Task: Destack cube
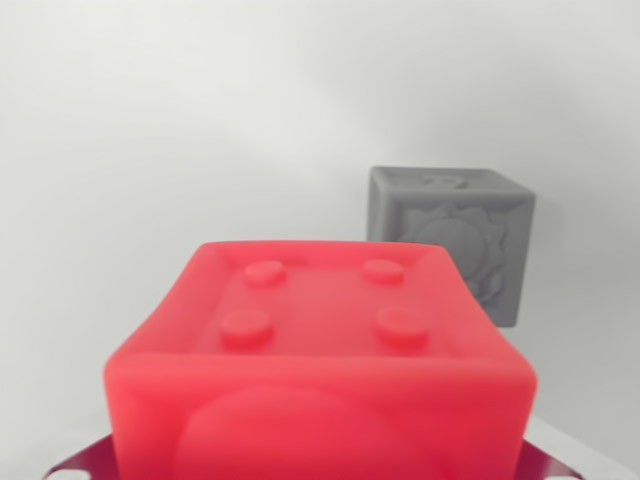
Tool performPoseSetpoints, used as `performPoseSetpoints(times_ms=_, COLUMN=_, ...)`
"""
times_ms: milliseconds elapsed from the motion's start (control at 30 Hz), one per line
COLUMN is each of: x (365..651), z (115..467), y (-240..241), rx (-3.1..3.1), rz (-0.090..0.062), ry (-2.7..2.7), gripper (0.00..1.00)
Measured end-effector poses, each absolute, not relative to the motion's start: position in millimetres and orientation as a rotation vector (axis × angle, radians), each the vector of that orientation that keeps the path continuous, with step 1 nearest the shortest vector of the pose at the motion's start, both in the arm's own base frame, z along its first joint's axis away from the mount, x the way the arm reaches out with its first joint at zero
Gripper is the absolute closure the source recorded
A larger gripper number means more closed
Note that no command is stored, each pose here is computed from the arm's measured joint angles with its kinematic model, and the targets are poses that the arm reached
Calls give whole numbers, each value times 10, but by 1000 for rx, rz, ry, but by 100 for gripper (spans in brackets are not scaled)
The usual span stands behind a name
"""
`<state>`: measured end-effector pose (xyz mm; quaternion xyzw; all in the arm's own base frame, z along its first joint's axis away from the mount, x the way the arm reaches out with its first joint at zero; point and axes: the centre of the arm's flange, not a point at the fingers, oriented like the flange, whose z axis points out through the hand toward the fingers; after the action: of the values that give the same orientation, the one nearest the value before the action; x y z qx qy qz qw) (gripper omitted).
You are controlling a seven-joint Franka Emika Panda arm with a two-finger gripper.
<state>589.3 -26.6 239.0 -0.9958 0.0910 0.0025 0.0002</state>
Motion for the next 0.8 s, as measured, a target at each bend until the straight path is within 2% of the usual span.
performPoseSetpoints(times_ms=800, x=5625, z=2337, y=99, rx=-3124, rz=7, ry=332, gripper=100)
